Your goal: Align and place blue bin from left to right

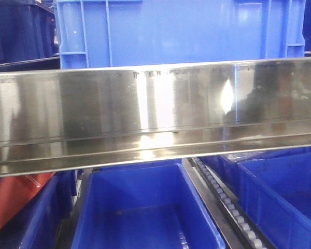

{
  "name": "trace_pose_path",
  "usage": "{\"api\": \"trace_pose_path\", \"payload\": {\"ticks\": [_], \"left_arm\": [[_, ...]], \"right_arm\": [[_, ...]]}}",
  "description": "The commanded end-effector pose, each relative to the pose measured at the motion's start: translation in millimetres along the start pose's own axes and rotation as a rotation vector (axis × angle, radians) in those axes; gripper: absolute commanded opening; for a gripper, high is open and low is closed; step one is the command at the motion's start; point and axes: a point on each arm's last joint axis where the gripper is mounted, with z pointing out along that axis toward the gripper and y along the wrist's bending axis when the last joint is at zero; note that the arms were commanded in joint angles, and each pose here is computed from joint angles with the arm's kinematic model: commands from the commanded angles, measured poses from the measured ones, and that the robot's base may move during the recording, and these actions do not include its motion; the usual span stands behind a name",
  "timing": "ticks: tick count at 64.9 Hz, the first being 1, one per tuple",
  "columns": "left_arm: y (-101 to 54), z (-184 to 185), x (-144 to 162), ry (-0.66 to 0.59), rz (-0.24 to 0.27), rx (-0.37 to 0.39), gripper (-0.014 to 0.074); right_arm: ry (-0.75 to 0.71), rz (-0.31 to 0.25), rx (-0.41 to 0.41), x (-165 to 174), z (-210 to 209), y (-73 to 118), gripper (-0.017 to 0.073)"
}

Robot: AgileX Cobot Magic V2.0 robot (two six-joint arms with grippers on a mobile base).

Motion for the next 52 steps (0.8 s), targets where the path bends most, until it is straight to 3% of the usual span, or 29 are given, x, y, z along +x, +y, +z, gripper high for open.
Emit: {"api": "trace_pose_path", "payload": {"ticks": [1, 52], "left_arm": [[-0.2, -0.5, -3.5, -0.033, 0.004, 0.0, -0.0111], [-0.2, -0.5, -3.5, -0.033, 0.004, 0.0, -0.0111]], "right_arm": [[-0.025, 0.002, 0.006, -1.7, -0.2, -0.4, -0.007], [-0.027, 0.002, 0.007, -1.9, -0.2, -0.4, -0.007]]}}
